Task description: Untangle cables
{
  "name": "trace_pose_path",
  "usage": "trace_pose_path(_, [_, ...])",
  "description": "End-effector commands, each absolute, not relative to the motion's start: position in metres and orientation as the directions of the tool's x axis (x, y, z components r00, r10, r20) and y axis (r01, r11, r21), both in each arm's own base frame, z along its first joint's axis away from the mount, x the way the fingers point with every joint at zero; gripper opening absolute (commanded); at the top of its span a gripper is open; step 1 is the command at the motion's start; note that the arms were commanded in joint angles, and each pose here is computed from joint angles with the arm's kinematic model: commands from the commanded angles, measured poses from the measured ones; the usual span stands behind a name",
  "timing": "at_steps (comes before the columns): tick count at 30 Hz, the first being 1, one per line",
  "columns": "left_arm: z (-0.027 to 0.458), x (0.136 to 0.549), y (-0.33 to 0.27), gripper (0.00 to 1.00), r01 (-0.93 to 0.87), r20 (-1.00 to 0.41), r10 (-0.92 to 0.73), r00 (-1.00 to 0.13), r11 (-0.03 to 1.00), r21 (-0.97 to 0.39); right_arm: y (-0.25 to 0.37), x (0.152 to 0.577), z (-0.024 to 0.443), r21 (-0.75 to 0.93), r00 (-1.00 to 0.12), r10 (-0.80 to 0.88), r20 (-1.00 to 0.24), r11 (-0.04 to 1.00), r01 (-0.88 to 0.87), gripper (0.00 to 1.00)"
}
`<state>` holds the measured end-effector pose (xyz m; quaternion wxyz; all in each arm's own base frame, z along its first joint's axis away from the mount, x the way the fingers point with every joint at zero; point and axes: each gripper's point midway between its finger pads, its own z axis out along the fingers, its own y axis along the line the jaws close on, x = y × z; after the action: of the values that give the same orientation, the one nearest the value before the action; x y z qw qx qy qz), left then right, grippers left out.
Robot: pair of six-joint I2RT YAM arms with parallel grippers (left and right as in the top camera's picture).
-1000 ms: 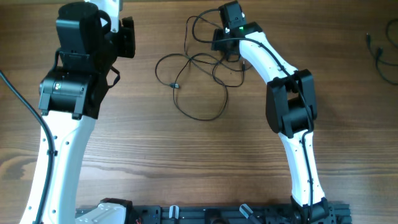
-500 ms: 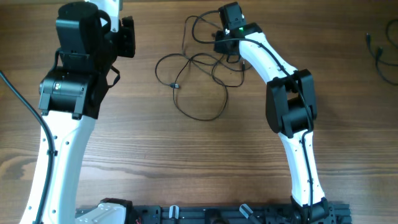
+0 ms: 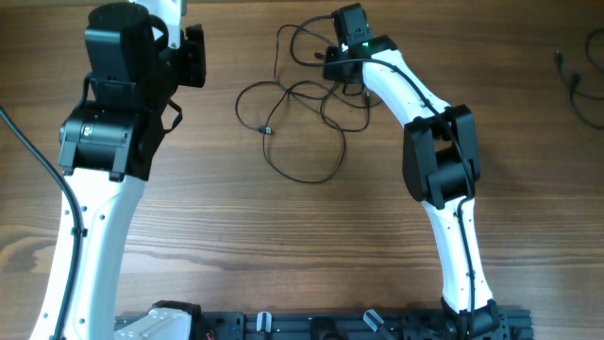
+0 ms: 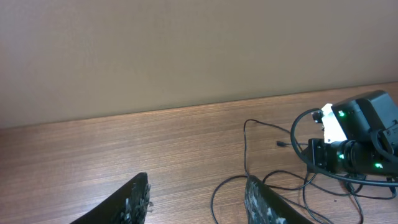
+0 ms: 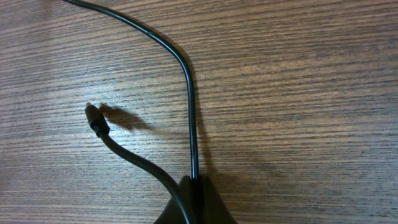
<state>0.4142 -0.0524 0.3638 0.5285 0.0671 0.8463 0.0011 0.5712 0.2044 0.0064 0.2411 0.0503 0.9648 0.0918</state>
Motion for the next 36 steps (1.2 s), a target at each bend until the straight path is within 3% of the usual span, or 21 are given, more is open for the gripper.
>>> trace_pose_path(1, [0.37, 0.411, -0.051, 0.5, 0.123, -0.902, 0.12, -0.415, 0.99, 0.075, 0.203, 0.579, 0.066, 0.256, -0.834, 0.177, -0.522, 0.966, 0.045, 0.05])
trace_pose_path(9, [0.37, 0.409, -0.058, 0.5, 0.153, -0.902, 0.121, -0.414, 0.986, 0.062, 0.184, 0.566, 0.173, 0.256, -0.759, 0.191, -0.623, 0.966, 0.033, 0.05])
trace_pose_path(22, [0.373, 0.411, -0.059, 0.55, 0.169, -0.907, 0.145, -0.396, 0.982, 0.083, 0.168, 0.535, 0.28, 0.242, -0.656, 0.167, -0.736, 0.97, -0.025, 0.05])
trace_pose_path(36, [0.37, 0.409, -0.063, 0.55, 0.192, -0.902, 0.143, -0.408, 0.979, 0.069, 0.144, 0.47, 0.434, 0.279, -0.404, 0.21, -0.89, 0.953, -0.12, 0.05])
